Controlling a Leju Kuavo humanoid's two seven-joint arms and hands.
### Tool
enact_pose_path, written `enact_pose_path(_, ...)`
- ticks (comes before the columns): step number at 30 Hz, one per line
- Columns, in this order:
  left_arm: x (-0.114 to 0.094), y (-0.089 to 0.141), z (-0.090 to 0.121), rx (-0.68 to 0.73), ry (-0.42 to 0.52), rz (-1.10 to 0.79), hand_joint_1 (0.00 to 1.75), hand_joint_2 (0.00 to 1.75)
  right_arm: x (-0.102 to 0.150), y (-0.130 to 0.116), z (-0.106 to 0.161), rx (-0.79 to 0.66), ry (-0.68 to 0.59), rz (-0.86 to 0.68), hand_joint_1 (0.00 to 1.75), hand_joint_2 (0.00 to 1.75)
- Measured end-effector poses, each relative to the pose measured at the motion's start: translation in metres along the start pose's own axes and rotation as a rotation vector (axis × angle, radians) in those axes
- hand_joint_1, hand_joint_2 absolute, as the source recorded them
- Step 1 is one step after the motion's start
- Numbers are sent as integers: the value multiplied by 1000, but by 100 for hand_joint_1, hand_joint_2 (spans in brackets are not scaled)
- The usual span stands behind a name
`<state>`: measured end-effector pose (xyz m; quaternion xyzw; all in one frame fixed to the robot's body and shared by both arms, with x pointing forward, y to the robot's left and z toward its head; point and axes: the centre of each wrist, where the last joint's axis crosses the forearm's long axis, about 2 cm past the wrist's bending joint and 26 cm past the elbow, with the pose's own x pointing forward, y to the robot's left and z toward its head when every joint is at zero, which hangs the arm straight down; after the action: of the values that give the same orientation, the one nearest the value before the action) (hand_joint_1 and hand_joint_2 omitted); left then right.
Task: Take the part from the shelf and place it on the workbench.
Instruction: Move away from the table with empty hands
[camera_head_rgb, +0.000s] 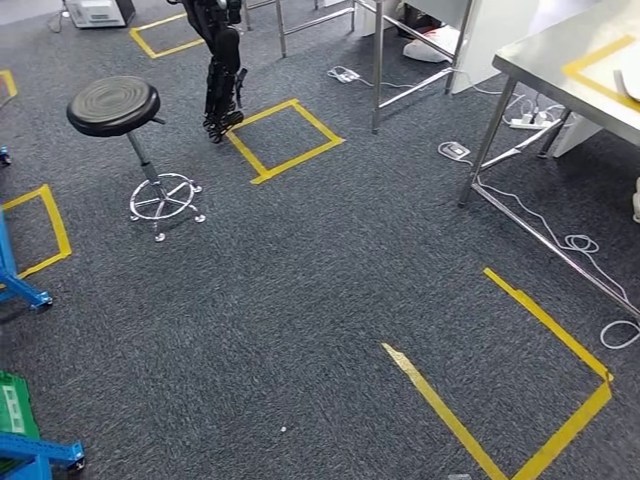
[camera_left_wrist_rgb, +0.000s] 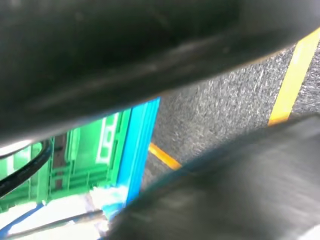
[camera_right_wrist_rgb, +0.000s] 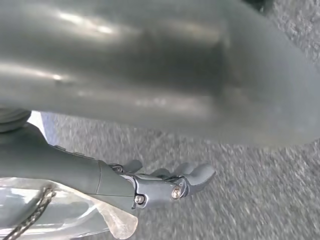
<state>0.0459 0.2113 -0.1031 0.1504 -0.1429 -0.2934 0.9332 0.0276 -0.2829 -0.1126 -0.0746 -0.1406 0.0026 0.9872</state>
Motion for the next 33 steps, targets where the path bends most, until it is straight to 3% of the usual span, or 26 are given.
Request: enact_pose_path(33, 2, 1, 0, -8, -1, -15, 0, 0, 2, -1, -1, 3, -16, 28, 0, 0)
